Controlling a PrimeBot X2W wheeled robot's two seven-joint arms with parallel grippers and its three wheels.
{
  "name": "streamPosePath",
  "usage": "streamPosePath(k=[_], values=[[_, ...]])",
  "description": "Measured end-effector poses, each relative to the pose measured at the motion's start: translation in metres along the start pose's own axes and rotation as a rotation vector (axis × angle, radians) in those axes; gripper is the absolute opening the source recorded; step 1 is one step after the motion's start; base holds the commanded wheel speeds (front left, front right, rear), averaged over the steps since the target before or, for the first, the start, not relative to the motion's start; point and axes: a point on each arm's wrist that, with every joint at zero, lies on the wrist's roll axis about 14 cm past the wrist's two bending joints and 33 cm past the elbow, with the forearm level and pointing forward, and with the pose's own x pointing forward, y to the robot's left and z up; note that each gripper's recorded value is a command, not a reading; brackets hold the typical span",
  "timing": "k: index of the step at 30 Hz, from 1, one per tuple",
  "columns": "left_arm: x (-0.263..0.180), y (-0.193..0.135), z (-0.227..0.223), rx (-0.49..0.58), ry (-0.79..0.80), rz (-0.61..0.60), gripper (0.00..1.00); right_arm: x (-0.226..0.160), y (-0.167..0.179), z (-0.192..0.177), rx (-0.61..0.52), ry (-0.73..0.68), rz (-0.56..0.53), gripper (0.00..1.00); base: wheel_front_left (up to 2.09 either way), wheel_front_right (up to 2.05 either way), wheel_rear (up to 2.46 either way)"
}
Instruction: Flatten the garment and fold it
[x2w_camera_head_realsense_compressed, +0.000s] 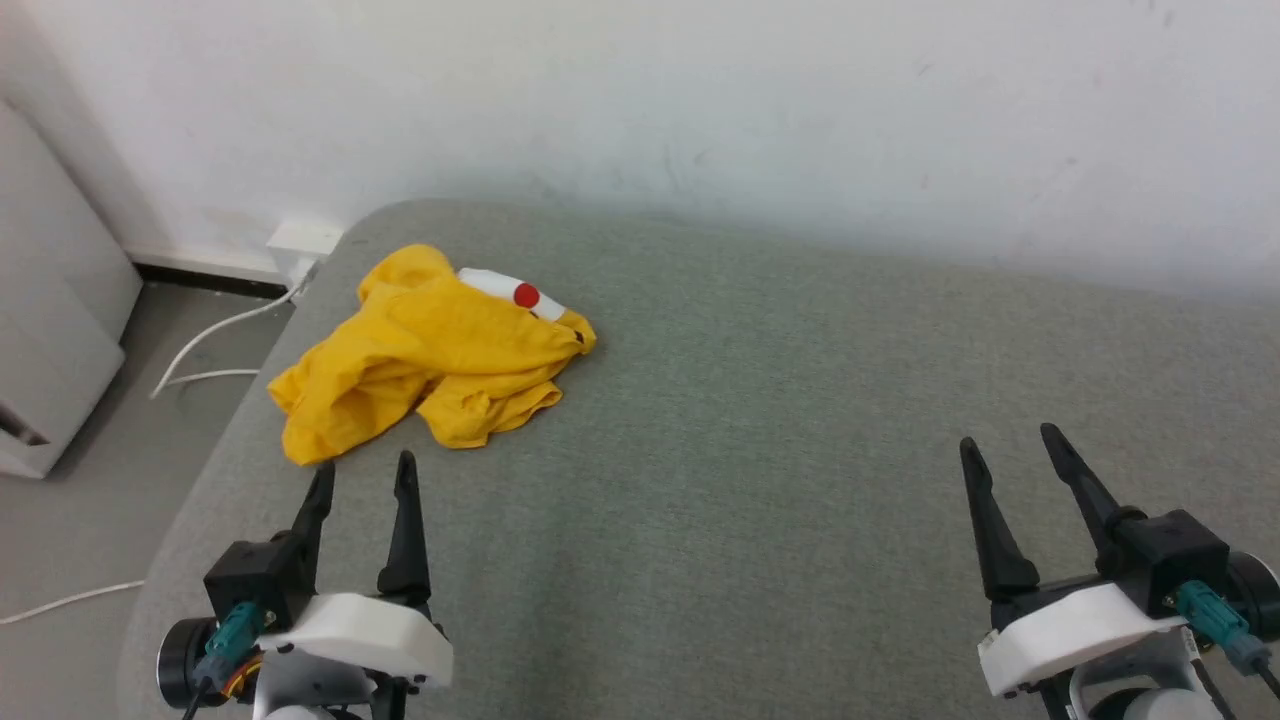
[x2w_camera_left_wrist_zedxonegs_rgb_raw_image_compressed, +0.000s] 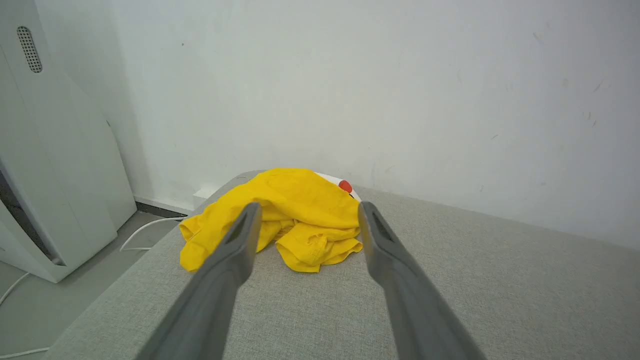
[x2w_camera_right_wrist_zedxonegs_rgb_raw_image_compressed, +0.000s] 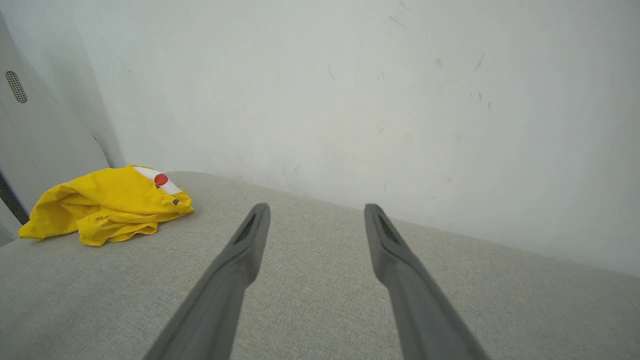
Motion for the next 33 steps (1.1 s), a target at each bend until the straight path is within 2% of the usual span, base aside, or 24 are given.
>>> streamPosePath(k=[8, 16, 27, 33], values=[[-0.007, 0.017, 0.003, -0.017, -0.016, 0.056, 1.00, 0.010, 0.014, 0.000, 0.007, -0.012, 0.048, 1.00, 0.00, 0.00, 0.00], [-0.001, 0.018, 0.003, -0.038, -0.023, 0.064, 1.00, 0.014, 0.017, -0.003, 0.017, -0.010, 0.059, 1.00, 0.00, 0.00, 0.00], [0.066, 0.003, 0.052, -0.003, -0.177, -0.003, 1.00, 0.021, 0.008, -0.010, 0.023, -0.004, 0.039, 1.00, 0.00, 0.00, 0.00], [0.114, -0.005, 0.046, 0.057, -0.131, -0.062, 1.00, 0.023, -0.008, -0.017, 0.028, 0.008, -0.004, 1.00, 0.00, 0.00, 0.00]])
